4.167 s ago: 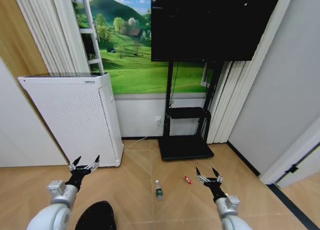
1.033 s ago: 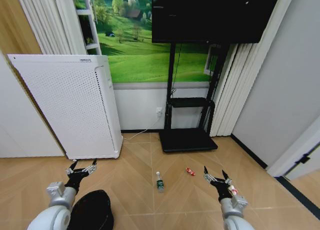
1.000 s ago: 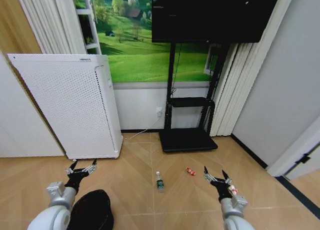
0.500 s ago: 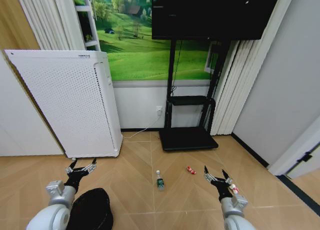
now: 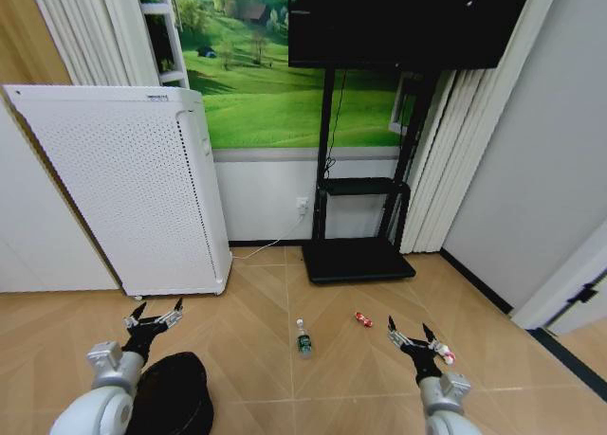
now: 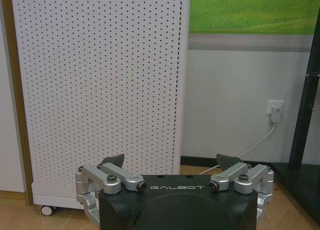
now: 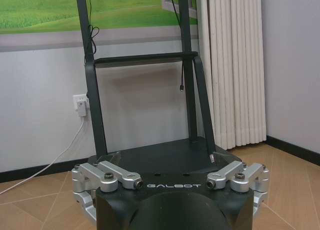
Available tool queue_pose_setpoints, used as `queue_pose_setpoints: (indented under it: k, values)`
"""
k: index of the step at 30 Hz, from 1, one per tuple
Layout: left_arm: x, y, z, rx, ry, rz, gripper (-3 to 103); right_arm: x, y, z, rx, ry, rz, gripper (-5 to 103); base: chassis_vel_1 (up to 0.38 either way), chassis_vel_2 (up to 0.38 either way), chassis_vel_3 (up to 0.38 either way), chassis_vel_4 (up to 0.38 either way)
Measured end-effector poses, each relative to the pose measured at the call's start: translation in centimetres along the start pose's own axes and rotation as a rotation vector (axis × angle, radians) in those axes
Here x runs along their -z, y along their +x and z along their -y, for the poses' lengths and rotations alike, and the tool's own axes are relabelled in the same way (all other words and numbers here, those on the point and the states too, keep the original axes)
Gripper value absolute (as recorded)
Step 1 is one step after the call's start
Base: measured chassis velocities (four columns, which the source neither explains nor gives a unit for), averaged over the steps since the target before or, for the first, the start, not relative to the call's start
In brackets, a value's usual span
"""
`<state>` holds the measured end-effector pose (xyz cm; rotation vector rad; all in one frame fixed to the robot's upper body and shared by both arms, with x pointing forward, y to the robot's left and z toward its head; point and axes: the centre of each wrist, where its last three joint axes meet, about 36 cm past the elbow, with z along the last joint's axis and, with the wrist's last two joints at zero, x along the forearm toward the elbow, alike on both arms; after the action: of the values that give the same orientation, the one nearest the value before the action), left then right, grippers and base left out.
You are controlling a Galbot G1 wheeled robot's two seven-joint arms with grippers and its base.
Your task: Pick up the trash bin and place the garbage on the floor into it.
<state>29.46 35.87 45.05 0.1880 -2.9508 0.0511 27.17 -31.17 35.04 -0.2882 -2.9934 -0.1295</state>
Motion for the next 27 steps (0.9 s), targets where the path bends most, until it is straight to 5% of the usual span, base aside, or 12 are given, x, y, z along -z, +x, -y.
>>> queue_pose_setpoints:
  k: [14,16,19,25,27]
  values:
    - [-0.2,0.0,-0.5,0.025,0.005,0.001,100,0.0,-0.2,-0.1,-0.004,-0.005,-0.002,100,0.0,0.0,0.0,0.0]
    - [0.5,0.8,-0.5,0.07,-0.003,-0.055,100,-0.3,-0.2,-0.1,-0.007,-0.006,-0.008,100,0.0,0.0,0.0,0.0]
    - [3.6,3.8,0.2,0.241,-0.036,-0.245,100,-1.0,0.0,0.4,-0.031,0.008,-0.019,100,0.0,0.0,0.0,0.0]
    - [5.0,5.7,-1.4,0.258,-0.045,-0.335,100,-1.7,0.2,1.0,-0.069,0.011,-0.024,100,0.0,0.0,0.0,0.0]
    - [4.1,6.4,-3.5,0.266,-0.052,-0.378,100,-2.1,-0.1,0.8,-0.074,0.005,-0.032,100,0.0,0.0,0.0,0.0]
